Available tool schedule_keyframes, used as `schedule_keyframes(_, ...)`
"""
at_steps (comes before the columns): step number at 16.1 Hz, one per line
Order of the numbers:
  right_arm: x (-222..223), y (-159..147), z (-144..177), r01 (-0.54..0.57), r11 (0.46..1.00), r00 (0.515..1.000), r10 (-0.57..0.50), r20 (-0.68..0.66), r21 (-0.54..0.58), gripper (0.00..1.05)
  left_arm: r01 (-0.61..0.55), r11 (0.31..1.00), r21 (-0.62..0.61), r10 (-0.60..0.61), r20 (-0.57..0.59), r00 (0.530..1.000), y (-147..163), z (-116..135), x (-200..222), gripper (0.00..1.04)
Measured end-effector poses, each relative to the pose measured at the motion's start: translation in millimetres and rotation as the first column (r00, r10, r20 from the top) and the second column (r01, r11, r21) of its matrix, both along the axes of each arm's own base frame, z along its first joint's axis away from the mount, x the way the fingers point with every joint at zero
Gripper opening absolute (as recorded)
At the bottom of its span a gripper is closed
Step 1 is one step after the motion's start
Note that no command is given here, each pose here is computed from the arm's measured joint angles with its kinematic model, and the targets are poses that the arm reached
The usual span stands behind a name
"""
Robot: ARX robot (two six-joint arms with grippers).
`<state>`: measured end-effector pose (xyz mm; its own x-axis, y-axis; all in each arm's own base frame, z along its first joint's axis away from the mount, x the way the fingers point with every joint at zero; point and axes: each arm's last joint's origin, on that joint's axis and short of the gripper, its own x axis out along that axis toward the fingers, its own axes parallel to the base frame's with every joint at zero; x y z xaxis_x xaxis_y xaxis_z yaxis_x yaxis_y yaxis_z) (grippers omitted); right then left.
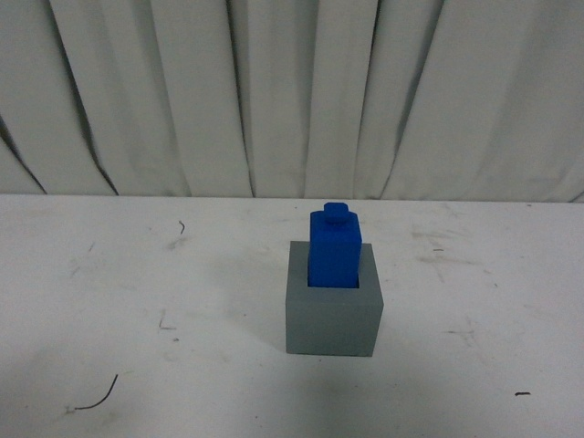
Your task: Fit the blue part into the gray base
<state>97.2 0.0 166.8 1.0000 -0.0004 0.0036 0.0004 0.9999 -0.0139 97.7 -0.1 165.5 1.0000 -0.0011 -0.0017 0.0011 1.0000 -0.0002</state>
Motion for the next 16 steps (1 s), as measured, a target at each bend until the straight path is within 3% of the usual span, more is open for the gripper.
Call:
schedule_keyframes(4,0.0,0.0,0.2,0.0,1.0,1.0,0.0,0.001,0.0,0.05,0.0,1.0,0.0,0.0,0.0,1.0,0.0,0.0,0.0,0.98)
schedule_keyframes(7,0.0,0.0,0.2,0.0,1.0,1.0,0.0,0.001,0.0,0.39,0.0,1.0,0.0,0.0,0.0,1.0,0.0,0.0,0.0,0.98)
schedule_keyframes(10,0.0,0.0,0.2,0.0,1.0,1.0,0.0,0.001,0.0,0.65,0.0,1.0,0.0,0.0,0.0,1.0,0.0,0.0,0.0,0.98)
schedule_keyframes(12,0.0,0.0,0.2,0.0,1.0,1.0,0.0,0.001,0.002,0.97,0.0,1.0,0.0,0.0,0.0,1.0,0.0,0.0,0.0,0.98)
schedule_keyframes(16,0.0,0.0,0.2,0.0,1.0,1.0,0.0,0.001,0.003,0.98,0.0,1.0,0.0,0.0,0.0,1.0,0.0,0.0,0.0,0.98)
